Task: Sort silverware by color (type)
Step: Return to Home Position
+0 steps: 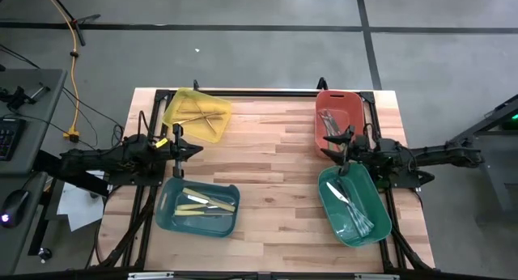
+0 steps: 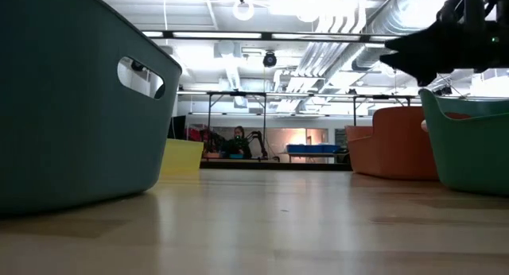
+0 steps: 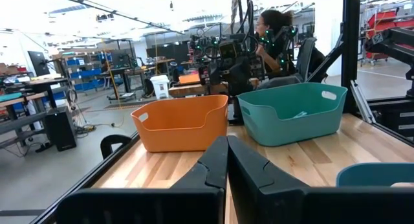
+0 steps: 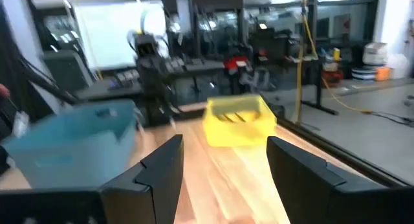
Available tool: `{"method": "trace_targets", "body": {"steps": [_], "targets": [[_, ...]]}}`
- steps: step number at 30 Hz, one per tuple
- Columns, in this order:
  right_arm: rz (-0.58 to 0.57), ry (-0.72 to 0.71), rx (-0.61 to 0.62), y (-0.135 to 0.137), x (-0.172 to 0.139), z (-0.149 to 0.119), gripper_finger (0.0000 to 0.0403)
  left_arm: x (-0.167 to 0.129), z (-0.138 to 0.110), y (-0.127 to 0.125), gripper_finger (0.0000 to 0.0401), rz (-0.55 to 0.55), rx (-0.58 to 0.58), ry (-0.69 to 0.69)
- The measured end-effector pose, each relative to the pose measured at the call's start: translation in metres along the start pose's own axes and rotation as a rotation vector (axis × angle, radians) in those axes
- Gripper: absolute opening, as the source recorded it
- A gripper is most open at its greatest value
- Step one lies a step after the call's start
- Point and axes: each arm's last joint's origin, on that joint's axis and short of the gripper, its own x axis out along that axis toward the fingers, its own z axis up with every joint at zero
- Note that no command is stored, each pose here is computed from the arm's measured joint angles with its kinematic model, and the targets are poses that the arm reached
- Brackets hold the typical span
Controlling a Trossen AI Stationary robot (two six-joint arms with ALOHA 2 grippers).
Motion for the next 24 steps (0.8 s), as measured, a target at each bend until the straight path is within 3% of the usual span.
{"method": "trace_targets", "body": {"steps": [9,15,19,24], "targets": [[-0.113,0.171,-0.094,-0.005,-0.002,-0.017,0.0206,0.000,0.000,0.000,0.0000,0.000,0.000,0.000],[-0.066,0.110,-0.096,-0.003,-0.001,-0.011,0.0196,0.000,0.000,0.000,0.0000,0.000,0.000,0.000],[-0.023,0.056,-0.093,-0.001,0.000,-0.006,0.0137,0.000,0.000,0.000,0.0000,0.000,0.000,0.000],[-0.029,0.087,-0.079,-0.001,0.000,-0.009,0.0018,0.000,0.000,0.000,0.0000,0.000,0.000,0.000]]}}
